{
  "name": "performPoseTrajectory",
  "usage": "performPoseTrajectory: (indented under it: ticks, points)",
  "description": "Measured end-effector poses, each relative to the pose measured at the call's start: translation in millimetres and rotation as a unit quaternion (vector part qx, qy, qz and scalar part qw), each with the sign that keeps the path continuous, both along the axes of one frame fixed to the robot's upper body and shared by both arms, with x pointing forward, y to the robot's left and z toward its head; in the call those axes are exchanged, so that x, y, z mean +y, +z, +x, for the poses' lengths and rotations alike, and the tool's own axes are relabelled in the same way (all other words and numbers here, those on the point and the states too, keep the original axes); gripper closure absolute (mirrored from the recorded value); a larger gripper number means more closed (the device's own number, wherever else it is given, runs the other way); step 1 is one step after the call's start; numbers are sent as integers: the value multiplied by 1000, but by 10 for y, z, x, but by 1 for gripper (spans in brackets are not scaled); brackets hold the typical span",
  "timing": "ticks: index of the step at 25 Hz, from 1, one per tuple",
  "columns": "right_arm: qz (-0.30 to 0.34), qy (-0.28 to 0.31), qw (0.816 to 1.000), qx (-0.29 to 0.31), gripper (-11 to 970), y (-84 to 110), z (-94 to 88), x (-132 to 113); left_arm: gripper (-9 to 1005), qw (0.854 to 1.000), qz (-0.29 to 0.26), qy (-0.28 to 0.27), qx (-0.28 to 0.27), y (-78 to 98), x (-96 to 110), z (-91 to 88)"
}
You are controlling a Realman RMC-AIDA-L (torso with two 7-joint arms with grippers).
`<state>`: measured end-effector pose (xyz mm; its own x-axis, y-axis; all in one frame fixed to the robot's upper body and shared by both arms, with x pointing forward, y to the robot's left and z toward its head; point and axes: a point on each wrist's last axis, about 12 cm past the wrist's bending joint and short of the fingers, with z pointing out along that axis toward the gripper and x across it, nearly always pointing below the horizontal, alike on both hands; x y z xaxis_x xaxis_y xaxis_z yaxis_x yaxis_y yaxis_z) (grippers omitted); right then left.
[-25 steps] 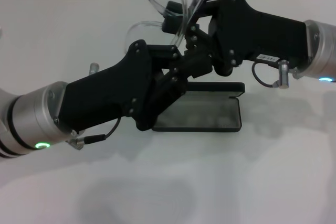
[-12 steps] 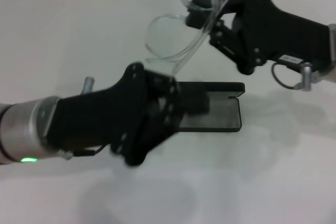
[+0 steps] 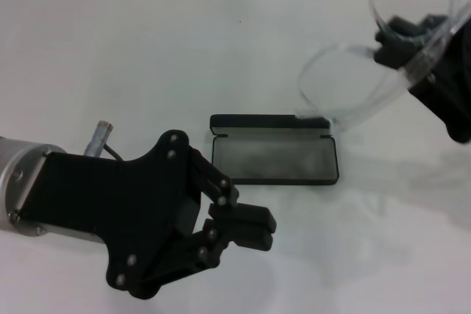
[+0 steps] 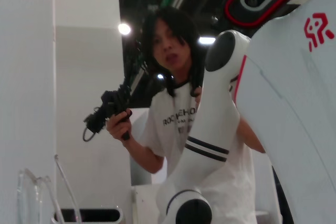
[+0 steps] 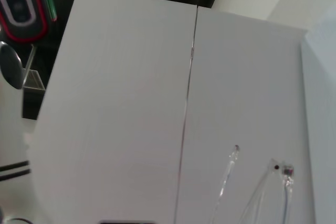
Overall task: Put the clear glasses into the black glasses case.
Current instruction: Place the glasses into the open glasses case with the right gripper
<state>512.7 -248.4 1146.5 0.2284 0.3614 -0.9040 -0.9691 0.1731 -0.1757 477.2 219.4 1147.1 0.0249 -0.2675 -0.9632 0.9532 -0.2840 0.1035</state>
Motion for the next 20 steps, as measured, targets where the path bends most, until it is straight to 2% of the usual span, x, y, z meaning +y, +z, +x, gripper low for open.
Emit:
performPoseTrajectory:
  ticks: [3,6,13,14,20]
  points:
    - [-19,18,1000,16,855,-41,-50,-42,948,1000,7,-2,-1,10,11,17]
    - [-66,44,996,36,854,-99,-64,-29,948,1000,1,9,-1,16,36,32]
    - [-172,73,980,73,852,-228,-61,18,948,997,-48,58,6,55,59,80]
    - [-181,72,978,75,852,-238,-59,18,948,995,-74,72,12,88,78,98]
    - [-221,58,970,86,850,-330,-70,-23,949,988,-128,87,27,170,106,100]
